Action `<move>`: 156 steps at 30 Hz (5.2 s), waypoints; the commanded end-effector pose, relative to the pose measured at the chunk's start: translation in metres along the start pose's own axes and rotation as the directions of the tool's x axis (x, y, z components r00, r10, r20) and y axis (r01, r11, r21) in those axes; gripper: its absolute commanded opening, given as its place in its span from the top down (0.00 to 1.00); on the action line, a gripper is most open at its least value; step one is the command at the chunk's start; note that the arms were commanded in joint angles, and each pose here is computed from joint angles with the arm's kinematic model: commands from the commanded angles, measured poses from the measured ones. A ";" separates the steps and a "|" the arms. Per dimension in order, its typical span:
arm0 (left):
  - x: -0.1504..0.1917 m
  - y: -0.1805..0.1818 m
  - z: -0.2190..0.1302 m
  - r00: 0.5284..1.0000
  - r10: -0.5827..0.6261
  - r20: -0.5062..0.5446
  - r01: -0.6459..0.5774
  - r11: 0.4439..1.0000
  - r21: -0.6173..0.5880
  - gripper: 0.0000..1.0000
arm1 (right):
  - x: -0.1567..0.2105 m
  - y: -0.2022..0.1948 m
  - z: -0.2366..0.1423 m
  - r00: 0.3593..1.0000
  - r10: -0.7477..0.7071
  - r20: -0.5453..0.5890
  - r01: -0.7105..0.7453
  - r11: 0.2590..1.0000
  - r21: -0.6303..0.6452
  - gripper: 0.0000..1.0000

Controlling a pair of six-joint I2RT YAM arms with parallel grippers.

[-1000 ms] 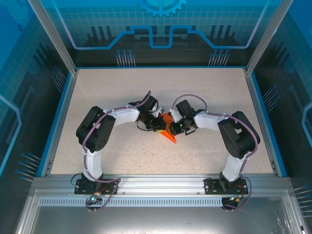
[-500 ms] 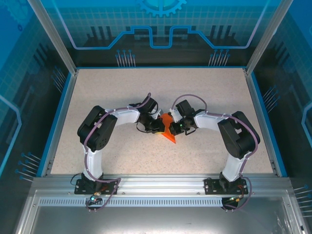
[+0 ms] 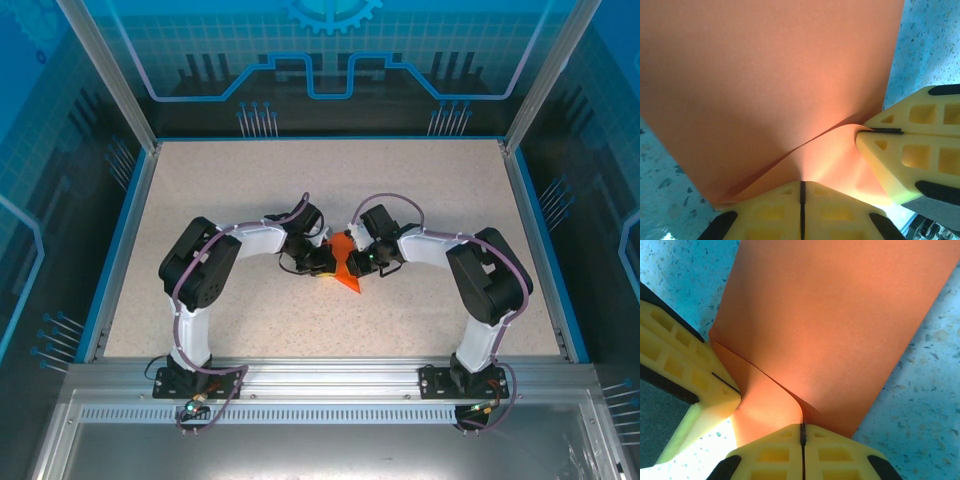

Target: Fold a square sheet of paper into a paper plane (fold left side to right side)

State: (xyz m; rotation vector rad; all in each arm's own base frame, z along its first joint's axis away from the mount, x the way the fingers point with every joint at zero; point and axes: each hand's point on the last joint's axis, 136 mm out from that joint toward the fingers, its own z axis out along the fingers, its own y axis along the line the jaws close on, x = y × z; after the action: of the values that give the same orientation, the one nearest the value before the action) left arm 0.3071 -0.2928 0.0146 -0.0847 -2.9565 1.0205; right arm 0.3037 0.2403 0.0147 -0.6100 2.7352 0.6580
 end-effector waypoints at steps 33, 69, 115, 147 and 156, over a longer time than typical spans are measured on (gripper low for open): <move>0.021 0.041 0.015 0.997 -0.059 -0.054 0.052 0.991 -0.127 0.93 | 0.037 0.049 -0.014 0.962 0.118 -0.247 -0.174 0.960 -0.221 0.75; 0.017 0.047 0.015 0.997 -0.065 -0.052 0.057 0.989 -0.138 0.94 | 0.129 0.003 -0.027 0.832 0.362 -0.420 -0.393 0.919 0.013 0.85; 0.029 -0.049 -0.019 0.986 0.165 0.029 -0.168 0.979 0.118 0.93 | 0.091 -0.009 0.004 0.860 0.391 -0.327 -0.407 0.913 0.021 1.00; 0.003 0.010 0.018 0.993 0.116 0.020 -0.114 0.989 -0.094 0.96 | 0.103 -0.017 0.003 0.854 0.379 -0.356 -0.381 0.922 0.066 1.00; -0.010 0.043 -0.010 0.993 0.102 0.054 -0.090 0.977 -0.195 0.96 | 0.111 -0.017 0.002 0.846 0.384 -0.371 -0.386 0.920 0.071 1.00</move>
State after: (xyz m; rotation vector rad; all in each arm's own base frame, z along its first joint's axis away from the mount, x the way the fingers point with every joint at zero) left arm 0.2981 -0.3064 0.0138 -0.2927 -2.9759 1.0550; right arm 0.2421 0.2325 0.0078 -0.2635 3.0753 0.9875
